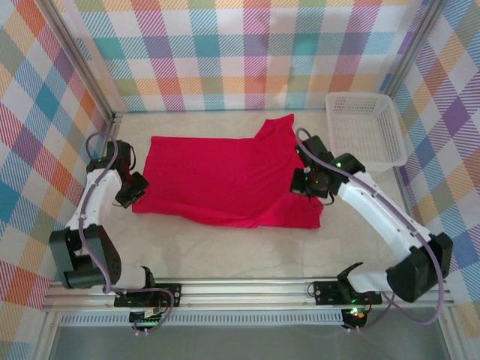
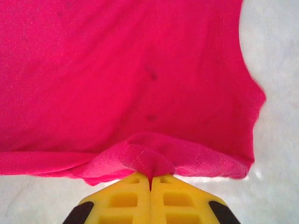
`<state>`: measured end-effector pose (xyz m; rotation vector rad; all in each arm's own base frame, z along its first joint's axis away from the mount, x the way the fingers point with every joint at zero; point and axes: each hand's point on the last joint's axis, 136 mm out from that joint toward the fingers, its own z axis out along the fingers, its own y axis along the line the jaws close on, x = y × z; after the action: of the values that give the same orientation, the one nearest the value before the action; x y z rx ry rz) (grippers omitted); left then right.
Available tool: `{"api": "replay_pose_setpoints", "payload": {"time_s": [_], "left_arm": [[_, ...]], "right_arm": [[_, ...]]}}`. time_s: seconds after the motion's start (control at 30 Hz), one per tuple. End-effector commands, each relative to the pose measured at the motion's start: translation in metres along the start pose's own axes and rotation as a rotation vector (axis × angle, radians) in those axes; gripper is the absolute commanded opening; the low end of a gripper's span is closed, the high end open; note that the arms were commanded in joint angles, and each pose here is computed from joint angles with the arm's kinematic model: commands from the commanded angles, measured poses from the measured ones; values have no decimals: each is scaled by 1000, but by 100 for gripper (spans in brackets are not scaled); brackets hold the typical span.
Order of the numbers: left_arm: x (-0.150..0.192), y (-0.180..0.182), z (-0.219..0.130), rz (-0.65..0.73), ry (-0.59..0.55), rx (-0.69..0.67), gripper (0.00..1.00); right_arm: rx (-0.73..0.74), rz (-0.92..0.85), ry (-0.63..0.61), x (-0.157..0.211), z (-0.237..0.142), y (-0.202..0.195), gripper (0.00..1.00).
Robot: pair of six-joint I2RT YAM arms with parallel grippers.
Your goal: Fold the inside-out t-shirt
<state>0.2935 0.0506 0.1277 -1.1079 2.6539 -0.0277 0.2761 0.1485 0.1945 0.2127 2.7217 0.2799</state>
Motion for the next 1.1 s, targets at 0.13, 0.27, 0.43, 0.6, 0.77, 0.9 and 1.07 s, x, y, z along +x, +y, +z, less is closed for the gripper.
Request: {"api": "replay_pose_setpoints", "payload": {"time_s": [0.13, 0.27, 0.43, 0.6, 0.77, 0.9, 1.07], "left_arm": [[-40, -21, 10, 48, -16, -71, 0], [-51, -36, 29, 88, 22, -108, 0], [-66, -52, 48, 115, 56, -148, 0], [-76, -71, 66, 152, 80, -183, 0], [-81, -83, 81, 177, 95, -204, 0], [-82, -83, 95, 205, 133, -235, 19], [-103, -77, 81, 214, 105, -279, 42]], "right_arm": [[-45, -76, -84, -68, 14, 20, 0], [-47, -83, -57, -88, 36, 26, 0], [-23, -71, -15, -109, 68, 24, 0], [-14, -49, 12, -129, 92, 20, 0], [-3, -42, 39, -142, 115, 19, 0], [-1, -22, 87, -149, 139, 17, 0], [-6, -6, 145, -164, 146, 22, 38]]}}
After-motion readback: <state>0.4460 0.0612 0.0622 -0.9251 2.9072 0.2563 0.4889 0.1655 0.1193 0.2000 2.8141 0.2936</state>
